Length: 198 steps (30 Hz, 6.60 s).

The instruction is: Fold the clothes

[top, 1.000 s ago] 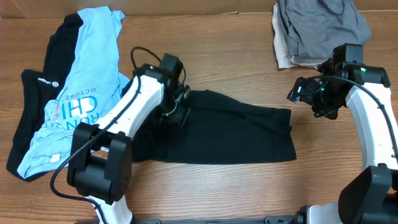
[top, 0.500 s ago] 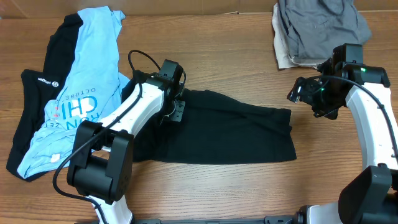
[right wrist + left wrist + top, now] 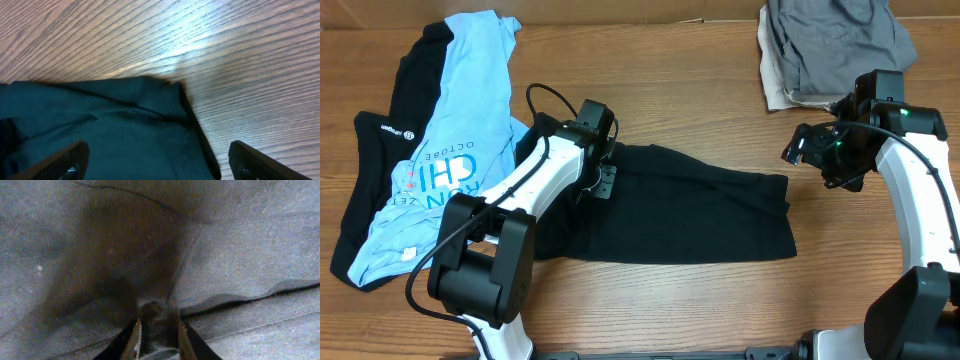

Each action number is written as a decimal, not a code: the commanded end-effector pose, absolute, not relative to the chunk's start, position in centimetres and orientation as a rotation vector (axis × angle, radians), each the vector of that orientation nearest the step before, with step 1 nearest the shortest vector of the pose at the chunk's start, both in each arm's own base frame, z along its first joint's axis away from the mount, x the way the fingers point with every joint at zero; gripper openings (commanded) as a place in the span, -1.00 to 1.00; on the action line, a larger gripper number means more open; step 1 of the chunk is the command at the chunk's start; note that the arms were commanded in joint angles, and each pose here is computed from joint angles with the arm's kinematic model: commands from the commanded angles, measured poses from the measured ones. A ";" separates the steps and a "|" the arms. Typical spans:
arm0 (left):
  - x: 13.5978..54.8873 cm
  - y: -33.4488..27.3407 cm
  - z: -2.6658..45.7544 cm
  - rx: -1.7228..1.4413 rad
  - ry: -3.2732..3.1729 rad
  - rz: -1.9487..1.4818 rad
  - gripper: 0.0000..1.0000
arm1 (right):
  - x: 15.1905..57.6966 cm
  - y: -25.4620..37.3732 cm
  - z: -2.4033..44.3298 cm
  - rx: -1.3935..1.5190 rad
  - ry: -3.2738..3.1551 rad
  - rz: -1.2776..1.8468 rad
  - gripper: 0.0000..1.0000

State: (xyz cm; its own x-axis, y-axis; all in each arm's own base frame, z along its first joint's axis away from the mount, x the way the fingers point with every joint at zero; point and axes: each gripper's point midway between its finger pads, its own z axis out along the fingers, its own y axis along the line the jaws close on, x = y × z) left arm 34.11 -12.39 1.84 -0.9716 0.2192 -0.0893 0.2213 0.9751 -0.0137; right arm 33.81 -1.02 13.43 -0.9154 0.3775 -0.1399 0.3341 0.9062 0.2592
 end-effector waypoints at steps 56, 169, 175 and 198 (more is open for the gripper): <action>22.8 -8.8 2.4 0.405 3.499 0.196 0.41 | 30.4 0.5 7.8 0.517 3.006 0.429 0.76; 42.1 -7.4 13.6 0.145 2.887 -0.042 1.00 | 30.3 -8.7 4.1 0.917 2.964 0.352 -0.92; 42.5 -6.7 13.7 0.120 2.877 -0.040 1.00 | 31.0 -10.8 7.5 0.923 2.918 0.405 -0.92; 42.7 -6.4 13.7 0.107 2.870 -0.039 1.00 | 31.7 10.5 8.5 0.164 3.142 0.557 -0.92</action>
State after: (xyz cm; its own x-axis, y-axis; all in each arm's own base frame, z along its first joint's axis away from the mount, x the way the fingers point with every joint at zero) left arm 42.09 -6.35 12.76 -0.9704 0.0532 -0.2355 0.0575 0.9983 -0.0115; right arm 30.94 8.15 7.87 -0.9908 0.0939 0.0978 0.1204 0.9409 0.3166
